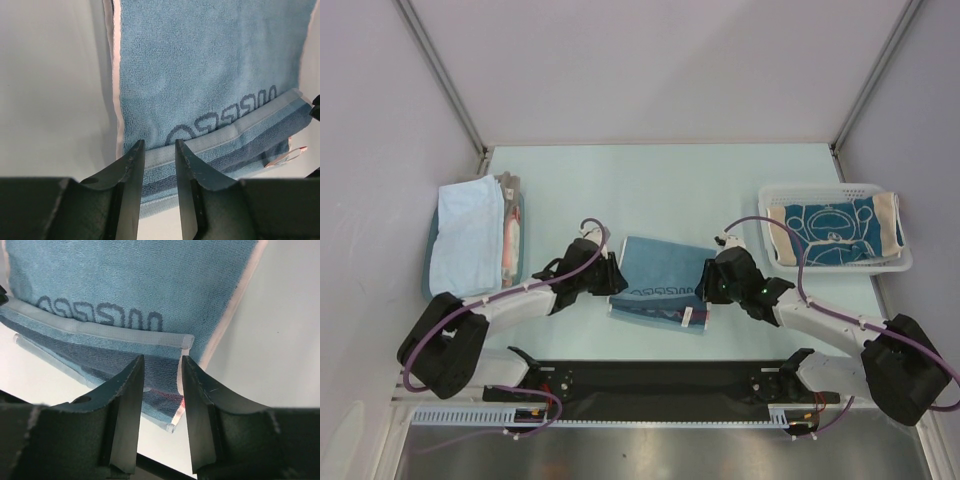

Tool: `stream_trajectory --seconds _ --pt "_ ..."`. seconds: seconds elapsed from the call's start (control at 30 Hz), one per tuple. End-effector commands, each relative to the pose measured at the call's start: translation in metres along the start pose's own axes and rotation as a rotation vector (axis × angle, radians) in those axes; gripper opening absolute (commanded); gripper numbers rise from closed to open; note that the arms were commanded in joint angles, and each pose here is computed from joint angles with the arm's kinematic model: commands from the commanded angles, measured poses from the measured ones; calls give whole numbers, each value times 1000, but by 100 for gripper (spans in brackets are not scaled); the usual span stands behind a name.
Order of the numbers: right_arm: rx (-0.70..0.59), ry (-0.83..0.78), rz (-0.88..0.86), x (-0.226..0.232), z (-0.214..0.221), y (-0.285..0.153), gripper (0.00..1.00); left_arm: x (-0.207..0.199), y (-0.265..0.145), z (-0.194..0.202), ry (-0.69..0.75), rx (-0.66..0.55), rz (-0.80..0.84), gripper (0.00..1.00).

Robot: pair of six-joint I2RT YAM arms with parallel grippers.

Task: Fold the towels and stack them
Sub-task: Fold the towel

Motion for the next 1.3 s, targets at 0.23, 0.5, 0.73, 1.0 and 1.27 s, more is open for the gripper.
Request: stream_trajectory --seconds 0.23,0.5,0.73,1.0,1.27 --pt "-31 -5 -100 15 -7 -11 37 -16 0 -1 44 8 71 35" --pt "-14 -10 -98 11 3 -14 37 -23 -2 12 66 48 102 34" --pt "-30 -15 -84 10 0 -14 37 -28 -4 27 105 101 108 34" --pt "-49 -9 -45 2 -13 -7 39 -28 -7 44 149 149 92 34" --pt "-32 -24 -53 7 -17 6 40 -24 -8 58 163 169 74 34"
Point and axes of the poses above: each gripper's point midway between its finger pads, its own y axis out along the fingers, its own x axis along the line the jaws close on, z = x × y, the point moved 4 cm from there along -y, back along the fingers
